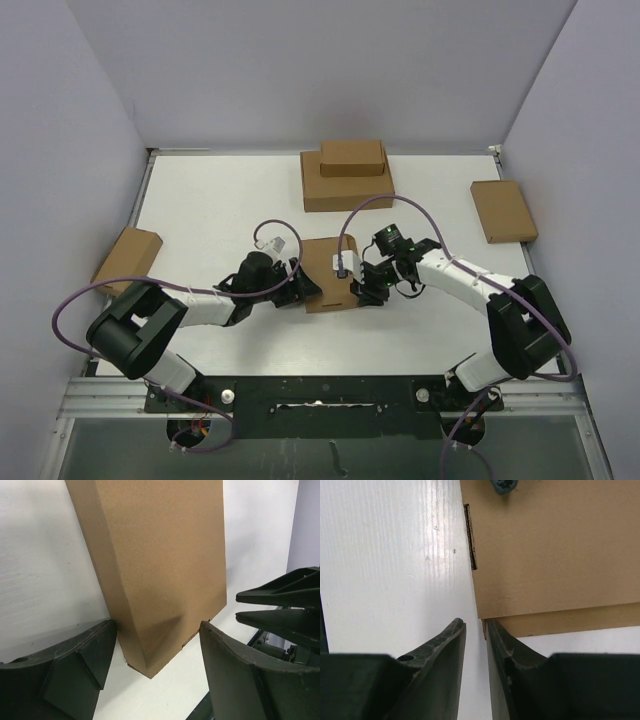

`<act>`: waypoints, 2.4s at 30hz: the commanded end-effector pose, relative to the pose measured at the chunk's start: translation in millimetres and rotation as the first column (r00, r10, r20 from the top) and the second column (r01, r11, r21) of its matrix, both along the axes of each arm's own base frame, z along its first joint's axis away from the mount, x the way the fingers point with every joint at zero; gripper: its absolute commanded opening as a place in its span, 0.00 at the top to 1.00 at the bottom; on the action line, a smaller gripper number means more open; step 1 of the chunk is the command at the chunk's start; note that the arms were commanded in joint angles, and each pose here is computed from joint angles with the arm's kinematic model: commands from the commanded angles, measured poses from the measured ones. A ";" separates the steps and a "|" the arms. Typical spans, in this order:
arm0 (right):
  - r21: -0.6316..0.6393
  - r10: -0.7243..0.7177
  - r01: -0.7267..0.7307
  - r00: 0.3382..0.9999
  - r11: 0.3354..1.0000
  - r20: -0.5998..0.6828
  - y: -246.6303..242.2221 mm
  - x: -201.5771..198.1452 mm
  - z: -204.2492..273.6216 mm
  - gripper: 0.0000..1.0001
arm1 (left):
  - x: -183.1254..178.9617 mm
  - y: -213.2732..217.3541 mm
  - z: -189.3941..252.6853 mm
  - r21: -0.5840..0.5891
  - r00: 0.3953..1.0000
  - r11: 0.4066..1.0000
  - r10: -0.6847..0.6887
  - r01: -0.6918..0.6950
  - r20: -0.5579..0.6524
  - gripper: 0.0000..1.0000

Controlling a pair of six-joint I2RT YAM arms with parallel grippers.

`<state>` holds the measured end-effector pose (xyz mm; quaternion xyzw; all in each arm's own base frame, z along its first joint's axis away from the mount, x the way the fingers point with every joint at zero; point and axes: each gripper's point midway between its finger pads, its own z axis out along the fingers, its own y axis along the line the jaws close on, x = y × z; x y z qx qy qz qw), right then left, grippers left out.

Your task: Fold the paper box

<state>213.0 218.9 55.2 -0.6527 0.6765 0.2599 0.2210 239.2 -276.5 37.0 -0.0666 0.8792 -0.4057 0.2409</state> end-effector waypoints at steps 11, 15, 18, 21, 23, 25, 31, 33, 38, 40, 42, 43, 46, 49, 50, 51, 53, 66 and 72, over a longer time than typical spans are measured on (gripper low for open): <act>0.034 -0.116 0.117 0.993 0.993 -0.035 -20.0 32.5 14.1 0.88 | -27.9 15.7 -39.3 0.109 0.991 0.993 -0.020 0.034 -0.129 0.32; -0.036 -0.173 0.170 0.980 0.985 -0.102 -34.6 38.1 -2.0 0.95 | -27.1 15.0 -39.2 0.108 0.991 0.994 -0.020 0.034 -0.129 0.32; -0.076 -0.201 0.192 0.971 0.978 -0.133 -39.1 39.5 -11.8 0.96 | -26.8 13.4 -39.2 0.105 0.991 0.994 -0.025 0.039 -0.130 0.32; -0.092 -0.225 0.212 0.961 0.973 -0.159 -38.8 39.9 -16.8 0.96 | -25.9 13.0 -39.7 0.103 0.991 0.994 -0.027 0.040 -0.132 0.32; -0.107 -0.246 0.229 0.952 0.968 -0.183 -38.3 39.7 -21.0 0.96 | -25.5 12.5 -39.5 0.102 0.991 0.994 -0.027 0.041 -0.131 0.32; -0.124 -0.258 0.236 0.945 0.964 -0.200 -37.2 39.0 -25.0 0.96 | -25.8 12.4 -40.2 0.104 0.991 0.994 -0.028 0.042 -0.132 0.32; -0.134 -0.254 0.228 0.941 0.964 -0.223 -31.5 35.8 -29.9 0.96 | -25.1 11.9 -40.8 0.102 0.991 0.994 -0.029 0.042 -0.130 0.32; -0.124 -0.248 0.224 0.940 0.967 -0.235 -28.9 33.7 -28.6 0.96 | -25.7 11.4 -41.0 0.100 0.991 0.994 -0.030 0.043 -0.131 0.32; -0.081 -0.221 0.207 0.943 0.975 -0.248 -19.6 29.8 -20.8 0.96 | -25.9 10.8 -41.1 0.097 0.991 0.994 -0.030 0.043 -0.131 0.32; -0.071 -0.210 0.199 0.948 0.977 -0.240 -16.0 28.6 -18.2 0.96 | -25.7 10.1 -40.9 0.096 0.991 0.994 -0.032 0.044 -0.131 0.32; -0.061 -0.201 0.192 0.951 0.980 -0.236 -12.5 27.6 -15.3 0.96 | -26.1 9.3 -41.4 0.095 0.990 0.994 -0.035 0.048 -0.133 0.32; -0.056 -0.194 0.186 0.952 0.981 -0.236 -10.5 26.5 -14.2 0.96 | -26.2 8.7 -41.4 0.095 0.990 0.994 -0.036 0.049 -0.133 0.32; -0.039 -0.179 0.175 0.955 0.984 -0.238 -5.2 23.5 -10.9 0.96 | -26.3 7.3 -40.9 0.094 0.990 0.994 -0.039 0.052 -0.133 0.32; -0.025 -0.167 0.166 0.957 0.986 -0.237 0.1 21.2 -7.7 0.96 | -26.6 7.0 -40.7 0.093 0.990 0.994 -0.039 0.052 -0.133 0.32; -0.021 -0.163 0.163 0.958 0.986 -0.236 2.3 20.4 -6.6 0.96 | -26.6 6.1 -40.1 0.092 0.990 0.994 -0.041 0.053 -0.131 0.32; -0.019 -0.158 0.158 0.960 0.987 -0.233 4.0 19.6 -6.5 0.96 | -26.7 5.8 -40.2 0.092 0.990 0.994 -0.042 0.055 -0.132 0.32; -0.017 -0.149 0.149 0.962 0.989 -0.229 7.6 17.6 -5.8 0.96 | -26.7 4.8 -39.5 0.090 0.990 0.994 -0.045 0.057 -0.130 0.32; -0.061 -0.156 0.149 0.980 0.987 -0.122 -10.5 30.9 -4.9 0.94 | -26.7 6.8 -30.5 0.085 0.993 0.995 -0.045 0.054 -0.111 0.30; -0.050 -0.179 0.175 0.979 0.983 -0.097 -28.8 38.3 0.9 0.91 | -21.0 8.6 -9.9 0.064 0.997 0.997 -0.035 0.040 -0.070 0.27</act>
